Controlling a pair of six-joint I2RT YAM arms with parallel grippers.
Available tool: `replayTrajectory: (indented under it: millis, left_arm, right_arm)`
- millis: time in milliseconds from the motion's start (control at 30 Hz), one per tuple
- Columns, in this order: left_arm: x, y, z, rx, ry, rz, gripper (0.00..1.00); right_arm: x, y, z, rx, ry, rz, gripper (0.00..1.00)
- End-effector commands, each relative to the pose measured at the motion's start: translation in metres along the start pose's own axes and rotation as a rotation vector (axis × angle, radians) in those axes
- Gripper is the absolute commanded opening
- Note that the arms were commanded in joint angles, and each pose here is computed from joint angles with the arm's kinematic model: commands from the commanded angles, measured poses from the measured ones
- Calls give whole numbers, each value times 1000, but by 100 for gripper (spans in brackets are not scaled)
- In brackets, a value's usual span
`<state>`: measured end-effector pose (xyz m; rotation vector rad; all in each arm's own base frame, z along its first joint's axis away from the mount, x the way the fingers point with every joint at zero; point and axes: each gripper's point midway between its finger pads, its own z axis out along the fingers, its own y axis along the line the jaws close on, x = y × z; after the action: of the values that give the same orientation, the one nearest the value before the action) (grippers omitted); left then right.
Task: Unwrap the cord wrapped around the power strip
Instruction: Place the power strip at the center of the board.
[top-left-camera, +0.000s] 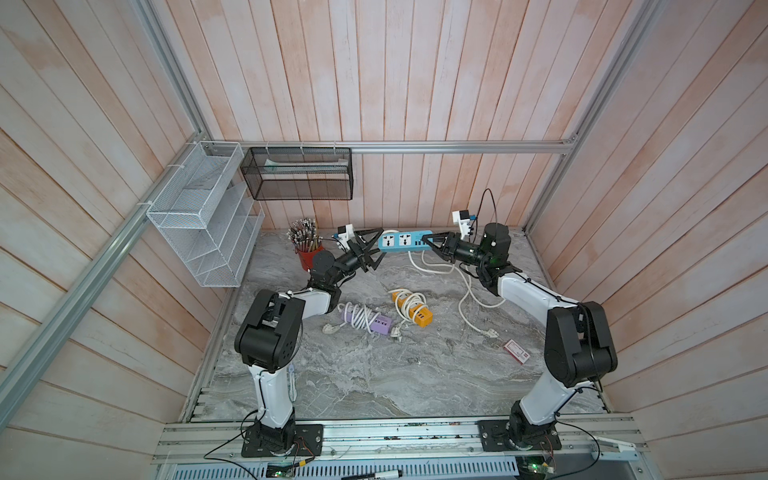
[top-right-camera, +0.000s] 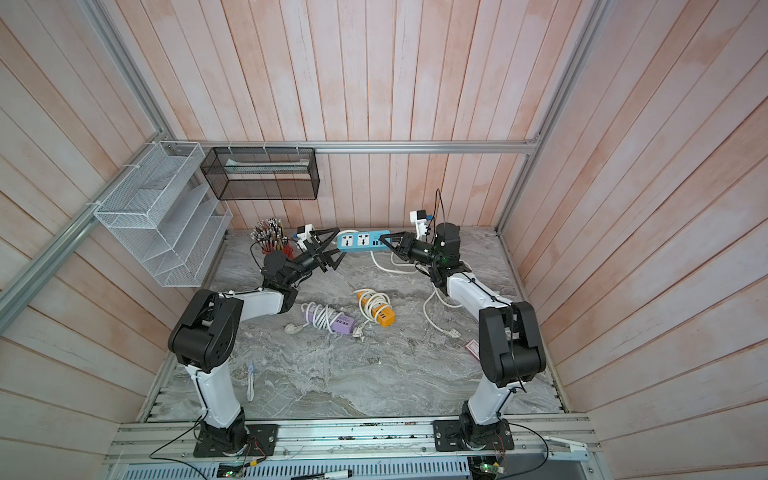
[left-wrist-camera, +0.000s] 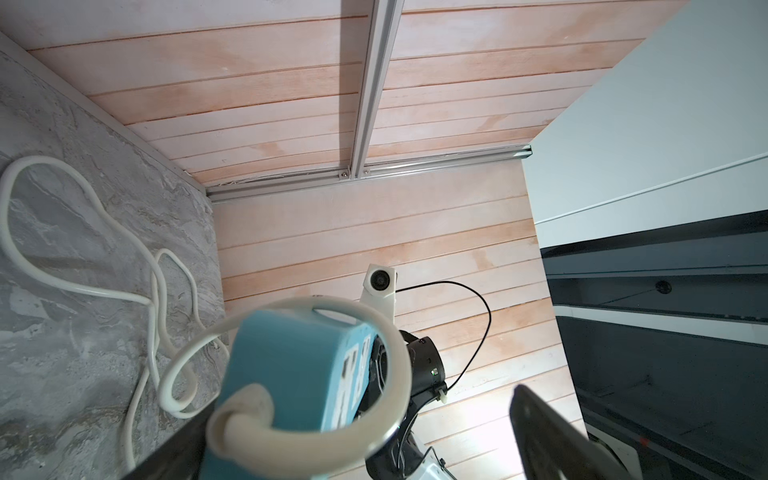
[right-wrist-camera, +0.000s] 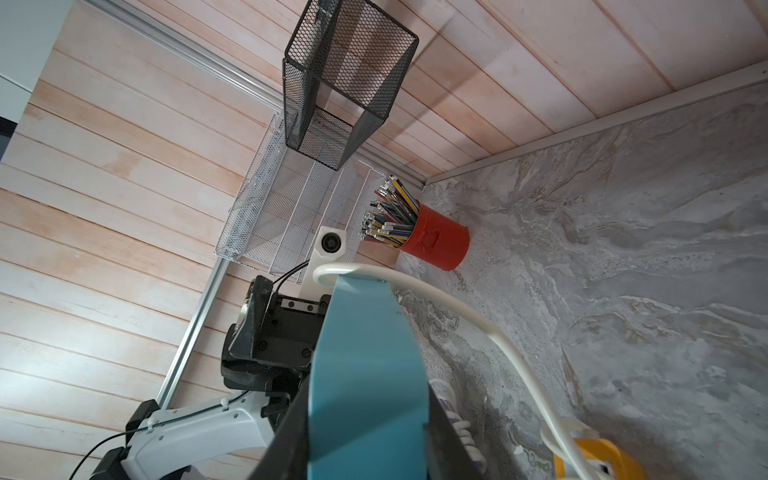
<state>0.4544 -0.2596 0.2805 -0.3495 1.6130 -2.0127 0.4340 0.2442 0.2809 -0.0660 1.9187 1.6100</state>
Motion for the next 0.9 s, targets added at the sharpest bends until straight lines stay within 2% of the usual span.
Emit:
replayTrajectory:
  millis: [0, 167, 233, 300, 433, 533, 600, 667, 867]
  left_arm:
    - [-11, -17, 2, 18, -4, 87, 100]
    - [-21, -12, -4, -90, 2, 211, 98]
    - [-28, -12, -11, -155, -11, 275, 99]
    - [-32, -15, -15, -190, -18, 318, 99]
    - [-36, -17, -18, -222, -11, 348, 99]
    - [-37, -13, -17, -229, -4, 339, 99]
    - [-36, -9, -17, -227, -1, 324, 99]
    - [-35, -7, -18, -221, 2, 314, 99]
    - [-31, -9, -23, -215, -2, 314, 99]
  right_arm:
    - [-1, 20, -9, -9, -12, -69, 7]
    - [-7, 12, -28, 59, -57, -47, 6]
    - [-19, -4, -41, 203, -84, -85, 5]
    - [-31, -23, -53, 408, -88, -160, 5]
    - [-47, -66, -80, 750, -49, -254, 6]
    - [-54, -85, -91, 863, -48, -272, 7]
    - [-58, -95, -89, 891, -45, -272, 7]
    - [-59, -103, -79, 855, -24, -252, 7]
    - [-59, -114, -19, 549, -27, -119, 7]
